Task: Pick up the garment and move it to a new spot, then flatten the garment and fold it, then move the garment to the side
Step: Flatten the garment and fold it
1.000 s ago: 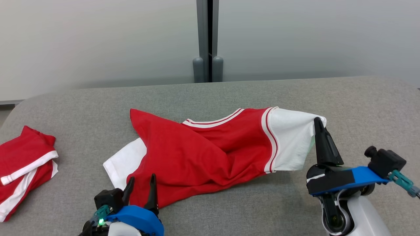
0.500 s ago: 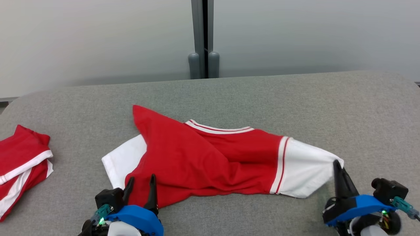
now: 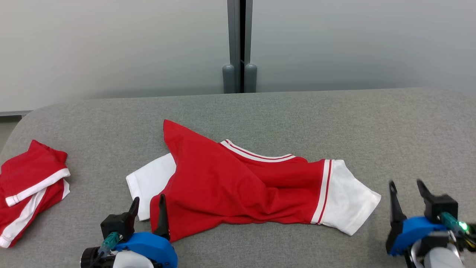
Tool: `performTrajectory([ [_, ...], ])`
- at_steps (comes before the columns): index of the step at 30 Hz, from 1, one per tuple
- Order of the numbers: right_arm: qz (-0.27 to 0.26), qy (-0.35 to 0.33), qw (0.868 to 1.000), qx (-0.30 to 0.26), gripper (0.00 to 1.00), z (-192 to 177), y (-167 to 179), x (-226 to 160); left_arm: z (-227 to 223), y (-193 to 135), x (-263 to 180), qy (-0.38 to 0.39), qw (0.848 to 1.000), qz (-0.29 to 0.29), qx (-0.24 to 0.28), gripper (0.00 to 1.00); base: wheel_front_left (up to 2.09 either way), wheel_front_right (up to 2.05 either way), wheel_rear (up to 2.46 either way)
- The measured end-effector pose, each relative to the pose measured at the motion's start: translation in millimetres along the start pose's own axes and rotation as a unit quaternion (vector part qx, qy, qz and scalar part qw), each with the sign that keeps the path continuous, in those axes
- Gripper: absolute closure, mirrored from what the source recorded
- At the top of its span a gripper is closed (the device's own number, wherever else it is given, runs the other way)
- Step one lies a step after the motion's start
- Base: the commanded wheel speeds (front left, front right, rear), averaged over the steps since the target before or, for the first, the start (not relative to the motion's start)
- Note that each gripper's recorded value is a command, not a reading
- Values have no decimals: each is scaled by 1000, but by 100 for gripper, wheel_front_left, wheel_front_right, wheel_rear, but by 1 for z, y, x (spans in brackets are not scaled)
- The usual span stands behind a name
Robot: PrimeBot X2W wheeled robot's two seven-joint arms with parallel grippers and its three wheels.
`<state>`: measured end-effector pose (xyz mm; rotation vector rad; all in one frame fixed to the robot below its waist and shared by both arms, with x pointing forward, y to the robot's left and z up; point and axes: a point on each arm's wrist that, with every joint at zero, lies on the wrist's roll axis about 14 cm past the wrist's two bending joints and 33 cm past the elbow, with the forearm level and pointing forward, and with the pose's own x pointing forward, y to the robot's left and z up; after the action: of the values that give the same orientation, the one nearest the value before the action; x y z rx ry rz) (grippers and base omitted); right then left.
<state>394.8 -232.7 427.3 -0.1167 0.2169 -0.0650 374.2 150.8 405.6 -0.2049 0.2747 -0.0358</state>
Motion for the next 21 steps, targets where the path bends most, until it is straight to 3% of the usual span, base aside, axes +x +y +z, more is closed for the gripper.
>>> performTrajectory([
  [7,64,-113,991,27,0,74,44,6,14,6,-6,-27,999,9,39,0,0,0,0],
  [13,99,-99,990,31,0,61,67,-8,15,7,-14,-32,998,6,56,0,0,0,0],
  [21,100,-58,992,39,0,32,68,-22,-7,11,-28,-3,999,3,50,0,0,0,0],
])
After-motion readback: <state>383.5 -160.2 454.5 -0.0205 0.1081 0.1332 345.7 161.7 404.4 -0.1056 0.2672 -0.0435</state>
